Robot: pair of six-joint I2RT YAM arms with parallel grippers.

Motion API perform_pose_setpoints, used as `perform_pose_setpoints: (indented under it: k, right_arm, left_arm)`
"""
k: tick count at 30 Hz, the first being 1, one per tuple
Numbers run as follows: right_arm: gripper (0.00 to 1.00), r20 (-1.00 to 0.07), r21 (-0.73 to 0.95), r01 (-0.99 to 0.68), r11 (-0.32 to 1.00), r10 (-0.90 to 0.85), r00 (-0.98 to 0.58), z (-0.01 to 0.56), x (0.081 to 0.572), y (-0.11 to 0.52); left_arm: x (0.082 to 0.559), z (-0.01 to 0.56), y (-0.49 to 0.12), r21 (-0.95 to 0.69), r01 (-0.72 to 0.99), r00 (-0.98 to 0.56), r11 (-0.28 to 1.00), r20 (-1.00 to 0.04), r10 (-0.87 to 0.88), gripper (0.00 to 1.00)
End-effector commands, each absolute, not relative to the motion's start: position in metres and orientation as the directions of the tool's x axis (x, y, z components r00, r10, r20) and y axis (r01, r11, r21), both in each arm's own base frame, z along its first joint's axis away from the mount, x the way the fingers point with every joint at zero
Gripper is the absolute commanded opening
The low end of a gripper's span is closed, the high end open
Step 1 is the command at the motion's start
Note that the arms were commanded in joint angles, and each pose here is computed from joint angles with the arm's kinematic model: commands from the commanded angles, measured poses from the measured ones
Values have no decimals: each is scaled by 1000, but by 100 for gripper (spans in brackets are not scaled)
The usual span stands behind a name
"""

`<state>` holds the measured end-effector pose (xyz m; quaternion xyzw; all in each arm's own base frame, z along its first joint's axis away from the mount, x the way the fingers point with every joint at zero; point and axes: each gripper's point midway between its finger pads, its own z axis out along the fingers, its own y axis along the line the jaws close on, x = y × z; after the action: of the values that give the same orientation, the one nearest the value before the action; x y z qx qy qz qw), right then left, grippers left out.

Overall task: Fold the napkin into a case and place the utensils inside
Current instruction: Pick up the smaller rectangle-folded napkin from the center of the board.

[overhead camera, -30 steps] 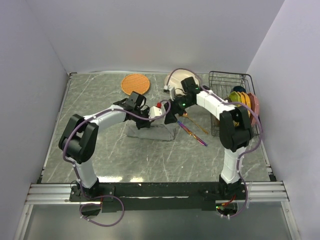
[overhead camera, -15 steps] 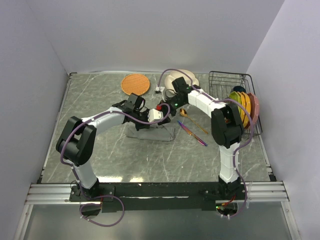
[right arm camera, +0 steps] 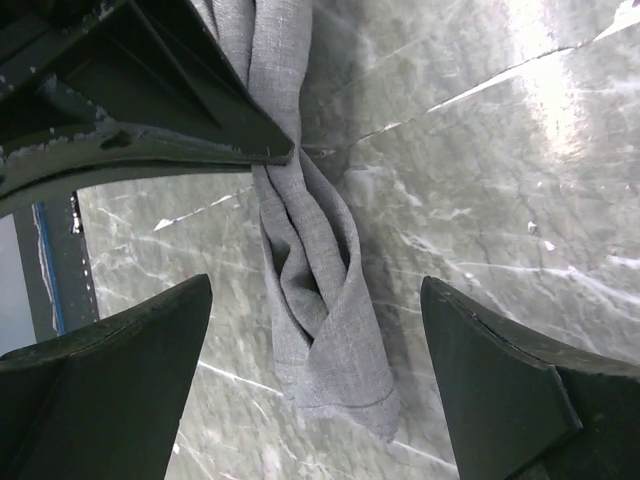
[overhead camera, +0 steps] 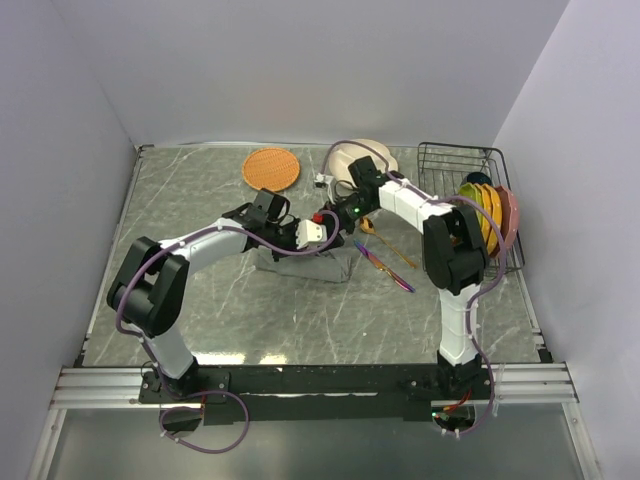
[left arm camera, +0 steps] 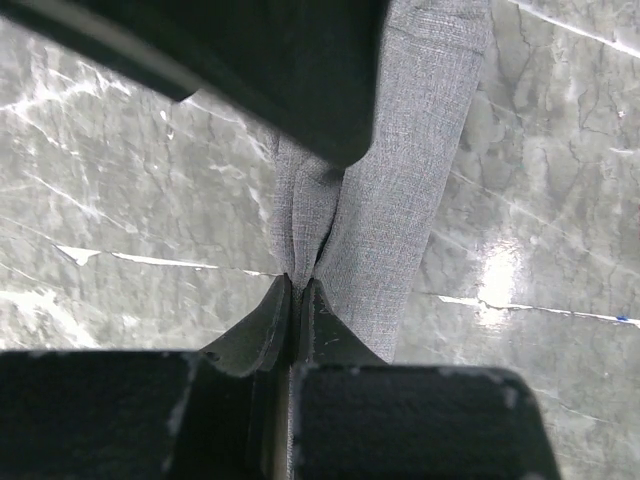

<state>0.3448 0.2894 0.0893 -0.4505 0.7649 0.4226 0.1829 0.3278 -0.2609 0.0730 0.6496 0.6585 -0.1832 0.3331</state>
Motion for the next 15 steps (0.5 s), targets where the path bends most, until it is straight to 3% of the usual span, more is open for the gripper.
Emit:
perform_pose_setpoints:
  k: [1, 15]
  right_arm:
    - [94, -692, 451, -866, 216, -527, -493, 97, 361, 299]
    - [91, -640, 522, -836, 167, -572, -514, 78, 347, 309]
  left_arm:
    - [332, 102, -274, 284, 958, 187, 36, -716, 673, 1]
    - [332, 108, -273, 327, 944, 223, 36, -718, 659, 1]
